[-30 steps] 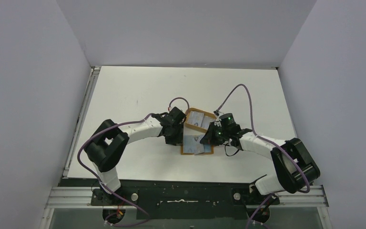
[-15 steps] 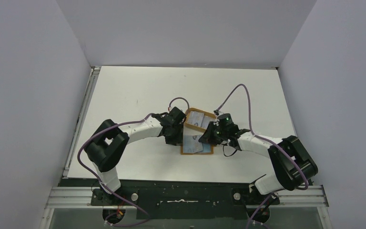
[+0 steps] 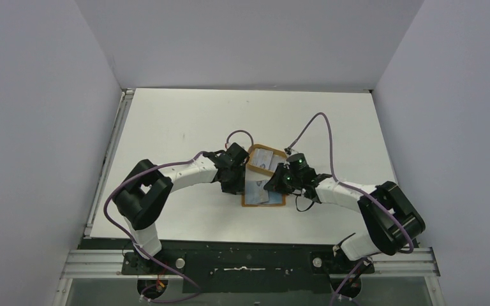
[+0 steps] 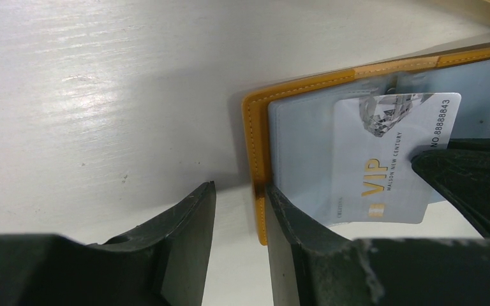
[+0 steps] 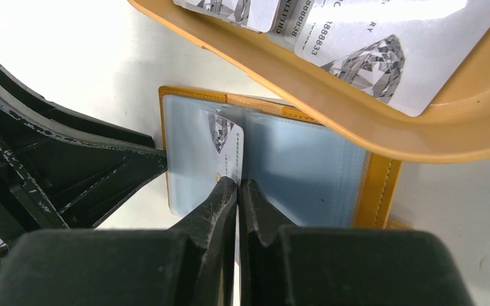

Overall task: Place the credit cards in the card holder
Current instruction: Insert the credit card into the card holder.

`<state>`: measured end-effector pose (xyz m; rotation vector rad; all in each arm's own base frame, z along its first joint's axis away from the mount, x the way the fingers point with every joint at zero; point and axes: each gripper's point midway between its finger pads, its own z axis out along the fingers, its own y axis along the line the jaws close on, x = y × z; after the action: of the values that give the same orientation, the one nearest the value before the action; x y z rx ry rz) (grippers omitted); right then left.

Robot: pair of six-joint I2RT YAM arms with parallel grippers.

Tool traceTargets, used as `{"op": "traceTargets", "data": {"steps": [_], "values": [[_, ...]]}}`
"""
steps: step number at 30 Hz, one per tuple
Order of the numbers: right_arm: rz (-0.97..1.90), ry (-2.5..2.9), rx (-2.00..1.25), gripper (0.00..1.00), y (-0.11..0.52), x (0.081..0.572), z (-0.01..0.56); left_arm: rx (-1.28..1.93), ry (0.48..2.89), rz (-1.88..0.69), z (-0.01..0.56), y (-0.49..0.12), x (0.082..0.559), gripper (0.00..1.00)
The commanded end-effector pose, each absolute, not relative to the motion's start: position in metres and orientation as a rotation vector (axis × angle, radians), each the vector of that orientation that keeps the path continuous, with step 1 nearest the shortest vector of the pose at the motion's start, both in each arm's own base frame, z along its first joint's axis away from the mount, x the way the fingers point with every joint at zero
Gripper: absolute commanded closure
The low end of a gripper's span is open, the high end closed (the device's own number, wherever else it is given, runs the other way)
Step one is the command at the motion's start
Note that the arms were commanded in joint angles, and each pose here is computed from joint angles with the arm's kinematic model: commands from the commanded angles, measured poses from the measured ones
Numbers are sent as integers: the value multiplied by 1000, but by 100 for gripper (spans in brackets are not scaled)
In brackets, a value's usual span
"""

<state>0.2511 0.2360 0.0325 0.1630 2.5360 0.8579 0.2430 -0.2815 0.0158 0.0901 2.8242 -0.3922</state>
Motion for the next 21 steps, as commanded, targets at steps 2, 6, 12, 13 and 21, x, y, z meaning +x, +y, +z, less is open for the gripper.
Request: {"op": "traceTargets", "data": {"steps": [2,6,12,13,21], "values": [[823,2521,148,100,244,253,29,112,2880,-398,-3,-283,227,68],[840,2531,140,100,248,249,27,102,2878,-406,-3,-284,226,68],[873,2547,101,100,258,243,24,86,2886,-431,-7,-285,223,69],[875,2547,95,100,259,243,25,83,2884,-439,-6,-286,223,69],[880,2521,44,86,263,243,36,71,2885,-447,-7,-286,222,69]]}}
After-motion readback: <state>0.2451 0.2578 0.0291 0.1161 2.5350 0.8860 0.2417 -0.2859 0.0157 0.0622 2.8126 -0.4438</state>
